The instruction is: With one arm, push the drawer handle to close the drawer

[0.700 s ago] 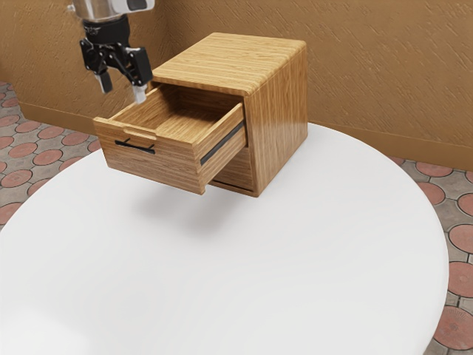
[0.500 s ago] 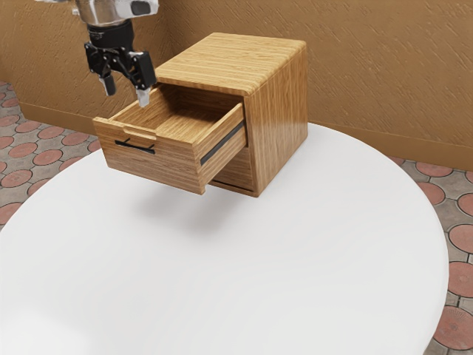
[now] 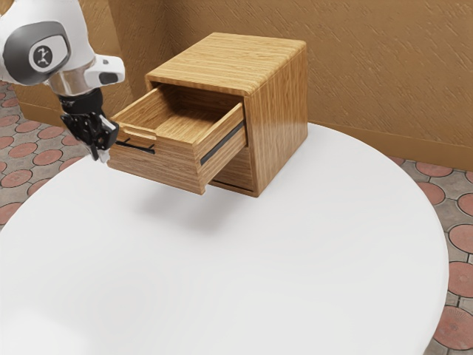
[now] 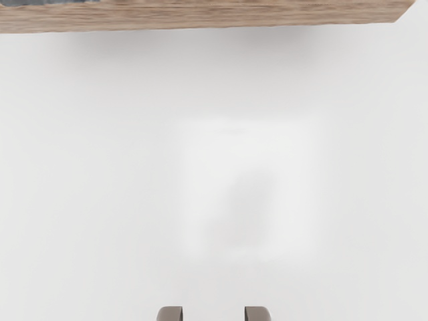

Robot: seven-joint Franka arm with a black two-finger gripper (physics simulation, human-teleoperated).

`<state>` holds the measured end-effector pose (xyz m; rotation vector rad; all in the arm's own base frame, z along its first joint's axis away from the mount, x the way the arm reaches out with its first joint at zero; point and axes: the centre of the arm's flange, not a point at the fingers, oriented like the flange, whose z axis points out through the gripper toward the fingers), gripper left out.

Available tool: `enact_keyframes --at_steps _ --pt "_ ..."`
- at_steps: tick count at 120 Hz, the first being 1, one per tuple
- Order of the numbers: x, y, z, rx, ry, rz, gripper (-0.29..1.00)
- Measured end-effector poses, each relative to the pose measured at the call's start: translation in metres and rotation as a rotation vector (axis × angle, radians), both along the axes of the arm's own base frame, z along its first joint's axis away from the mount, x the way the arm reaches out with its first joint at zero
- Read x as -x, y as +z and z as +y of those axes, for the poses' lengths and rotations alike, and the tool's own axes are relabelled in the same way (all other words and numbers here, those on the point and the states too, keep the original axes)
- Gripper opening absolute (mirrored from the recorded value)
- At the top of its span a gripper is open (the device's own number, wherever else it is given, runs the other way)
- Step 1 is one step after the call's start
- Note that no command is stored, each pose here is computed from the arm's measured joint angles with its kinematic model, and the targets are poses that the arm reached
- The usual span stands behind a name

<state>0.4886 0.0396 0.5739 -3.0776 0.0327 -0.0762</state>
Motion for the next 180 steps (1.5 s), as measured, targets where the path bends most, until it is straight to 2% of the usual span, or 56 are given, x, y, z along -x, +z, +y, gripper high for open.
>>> enact_keyframes --at_steps 44,146,180 --pt "-0.039 -0.04 0.015 -0.004 0.006 -0.056 -0.07" --pt "-0.118 -0.06 0.02 -0.03 -0.052 -0.12 -0.08" --pt "-0.148 -0.072 0.02 -0.018 -0.064 -0.121 -0.08"
